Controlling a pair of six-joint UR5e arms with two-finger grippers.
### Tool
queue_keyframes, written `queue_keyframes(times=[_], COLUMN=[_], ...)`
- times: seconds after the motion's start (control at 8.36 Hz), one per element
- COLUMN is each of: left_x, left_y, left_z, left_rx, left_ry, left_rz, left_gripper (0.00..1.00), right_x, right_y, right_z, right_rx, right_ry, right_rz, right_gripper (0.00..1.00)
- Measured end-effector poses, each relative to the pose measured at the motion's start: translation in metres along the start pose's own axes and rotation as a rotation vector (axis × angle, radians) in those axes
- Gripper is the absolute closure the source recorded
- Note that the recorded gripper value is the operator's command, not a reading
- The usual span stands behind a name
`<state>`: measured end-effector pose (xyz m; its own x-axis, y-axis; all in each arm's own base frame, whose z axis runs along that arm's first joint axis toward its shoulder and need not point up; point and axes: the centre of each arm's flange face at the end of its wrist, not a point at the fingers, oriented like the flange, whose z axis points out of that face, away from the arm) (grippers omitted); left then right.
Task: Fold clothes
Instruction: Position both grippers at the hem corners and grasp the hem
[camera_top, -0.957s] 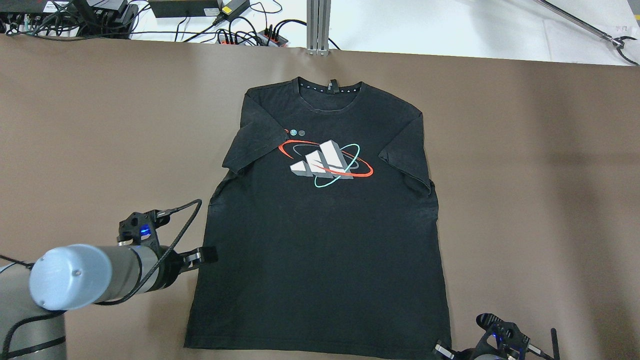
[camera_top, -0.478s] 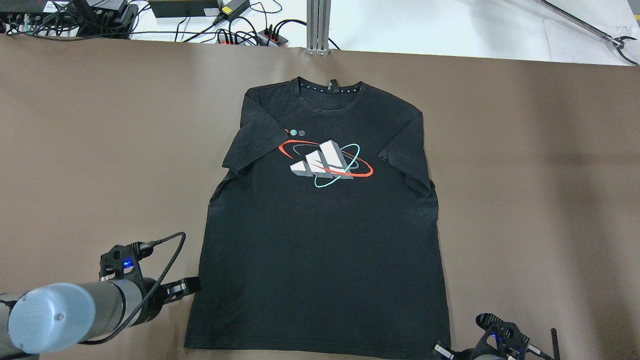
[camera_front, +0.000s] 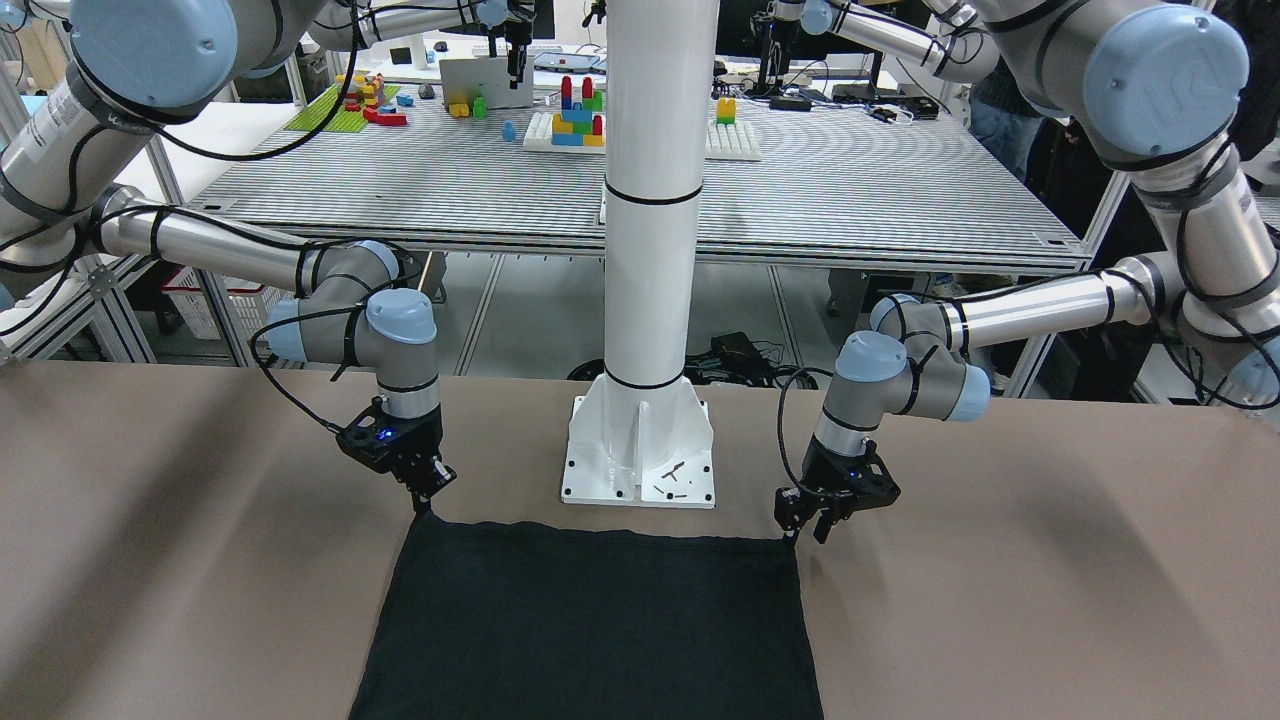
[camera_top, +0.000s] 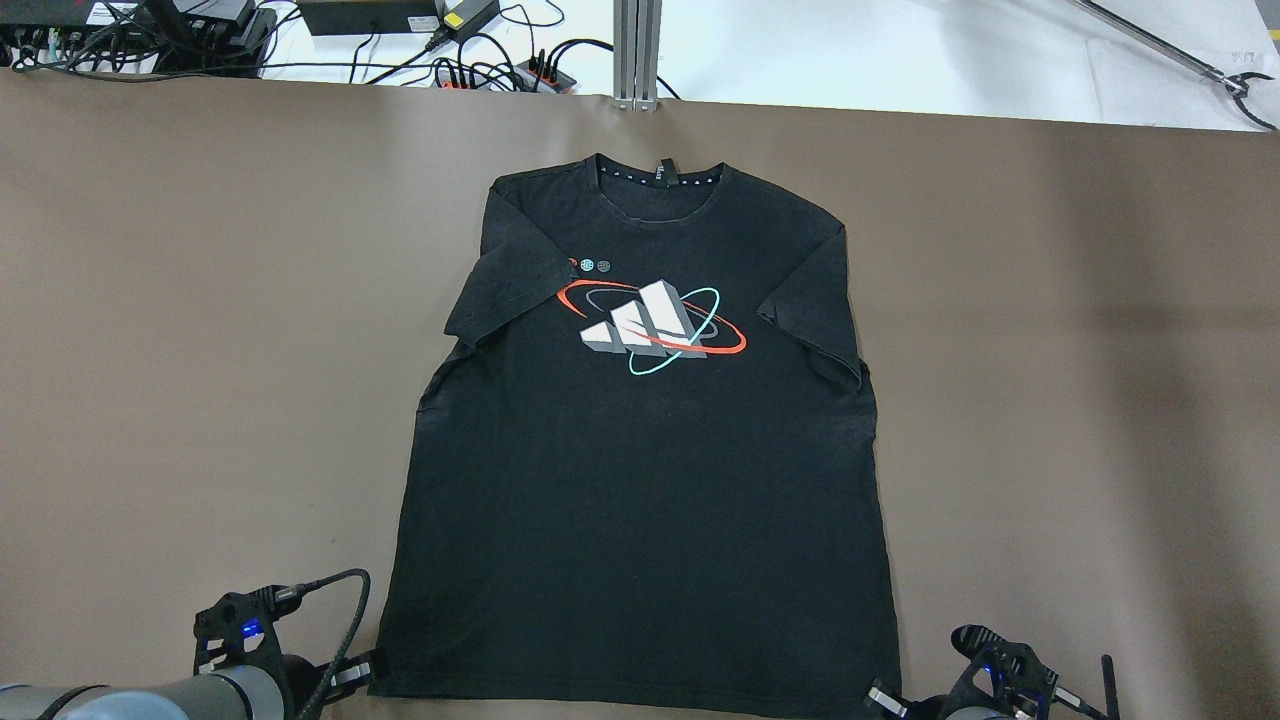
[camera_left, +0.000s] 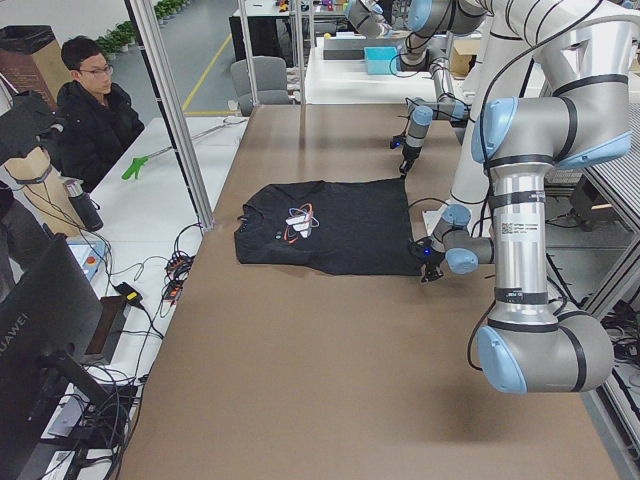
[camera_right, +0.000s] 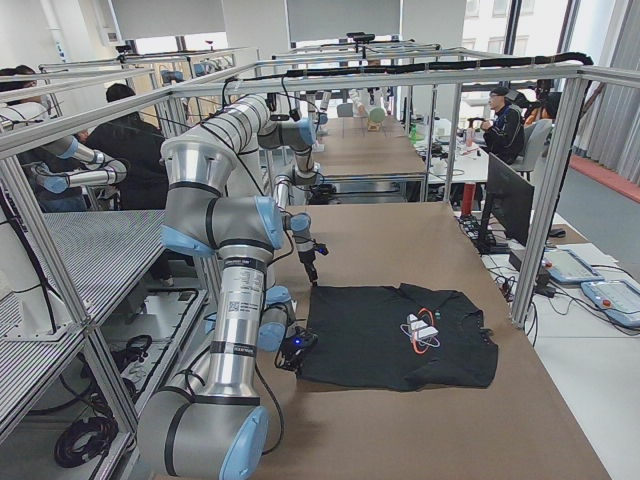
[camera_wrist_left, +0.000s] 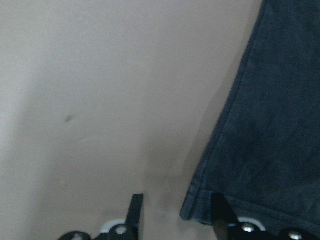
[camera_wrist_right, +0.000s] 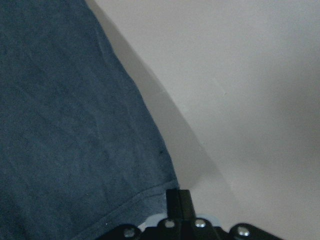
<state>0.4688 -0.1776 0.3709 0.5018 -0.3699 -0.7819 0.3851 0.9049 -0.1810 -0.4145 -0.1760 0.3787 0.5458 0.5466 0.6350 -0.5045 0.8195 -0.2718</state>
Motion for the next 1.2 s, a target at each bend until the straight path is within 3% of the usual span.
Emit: queue_keyframes(times=[0.48, 0.6, 0.72, 0.84, 1.2], left_x=[0.0061, 0.0065, 0.0074, 0.0085, 0.007], left_y=[0.0045, 0.0047, 0.0051, 0.0051, 0.0028], left_z=[0.0021, 0.0025, 0.0029, 0.0026, 0.0024], left_rx=[-0.006, -0.006, -0.006, -0.006, -0.001], left_ry=[0.008, 0.008, 0.009, 0.011, 0.009], left_rz=[0.0, 0.0, -0.001, -0.001, -0.002], left_gripper=[0.62, 0.69, 0.87, 0.97, 1.0], right_x=[0.0001, 0.0, 0.0003, 0.0004, -0.0001], right_y=[-0.0013, -0.0019, -0.0024, -0.0026, -0.0022], right_z=[0.0012, 0.0013, 0.0018, 0.0023, 0.0025], right_rx=[0.003, 0.005, 0.006, 0.007, 0.007], right_ry=[0.001, 0.001, 0.002, 0.003, 0.002], right_rz=[0.001, 0.0, -0.001, -0.001, -0.002], right_gripper=[1.0, 1.0, 1.0, 1.0, 1.0])
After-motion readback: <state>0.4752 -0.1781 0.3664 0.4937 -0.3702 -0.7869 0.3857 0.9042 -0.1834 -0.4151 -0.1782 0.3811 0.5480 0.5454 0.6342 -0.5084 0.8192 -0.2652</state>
